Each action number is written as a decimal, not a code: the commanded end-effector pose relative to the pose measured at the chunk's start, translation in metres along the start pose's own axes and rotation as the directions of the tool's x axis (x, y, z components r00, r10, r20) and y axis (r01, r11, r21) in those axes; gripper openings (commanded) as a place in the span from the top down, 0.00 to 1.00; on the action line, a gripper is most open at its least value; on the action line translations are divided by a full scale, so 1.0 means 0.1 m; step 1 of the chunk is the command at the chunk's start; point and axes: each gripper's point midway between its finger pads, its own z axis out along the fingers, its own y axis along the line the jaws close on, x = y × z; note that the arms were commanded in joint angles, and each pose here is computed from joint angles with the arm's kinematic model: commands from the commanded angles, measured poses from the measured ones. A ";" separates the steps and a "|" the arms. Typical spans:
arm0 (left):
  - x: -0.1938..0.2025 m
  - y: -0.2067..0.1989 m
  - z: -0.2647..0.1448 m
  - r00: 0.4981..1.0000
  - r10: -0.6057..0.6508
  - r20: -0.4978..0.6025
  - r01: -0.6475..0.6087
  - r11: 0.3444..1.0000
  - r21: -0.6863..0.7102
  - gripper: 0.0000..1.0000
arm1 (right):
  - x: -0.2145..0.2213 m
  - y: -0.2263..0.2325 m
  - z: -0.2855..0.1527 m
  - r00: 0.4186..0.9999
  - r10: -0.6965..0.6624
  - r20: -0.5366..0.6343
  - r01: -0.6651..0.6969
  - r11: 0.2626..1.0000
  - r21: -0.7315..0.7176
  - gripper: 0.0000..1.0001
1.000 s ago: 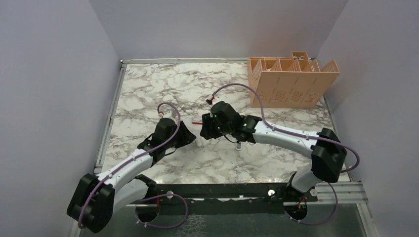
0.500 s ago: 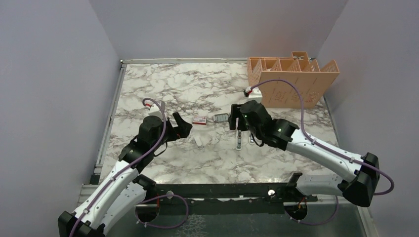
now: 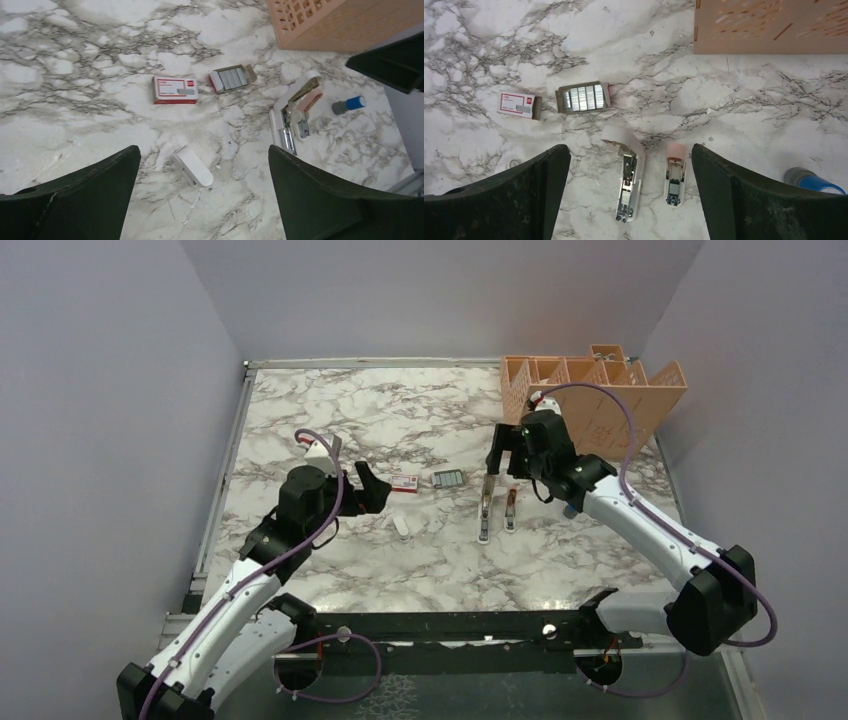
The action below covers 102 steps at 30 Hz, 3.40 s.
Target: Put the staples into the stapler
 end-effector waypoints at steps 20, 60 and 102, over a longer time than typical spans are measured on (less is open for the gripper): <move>0.81 -1.07 0.97 0.951 -0.051 -0.305 0.134 0.957 0.259 0.26 | 0.38 0.18 0.52 0.982 -0.042 -0.184 0.024 0.995 -0.099 0.45; 2.22 -1.19 1.39 0.843 -0.048 -0.536 0.143 0.980 0.136 0.91 | 0.76 0.42 0.25 0.958 -0.121 -0.261 0.058 0.969 -0.239 0.63; 2.20 -1.04 1.33 0.858 -0.125 -0.498 0.183 0.981 0.069 0.88 | 1.70 0.44 -0.13 0.893 -0.090 -0.441 0.001 0.980 -0.198 0.56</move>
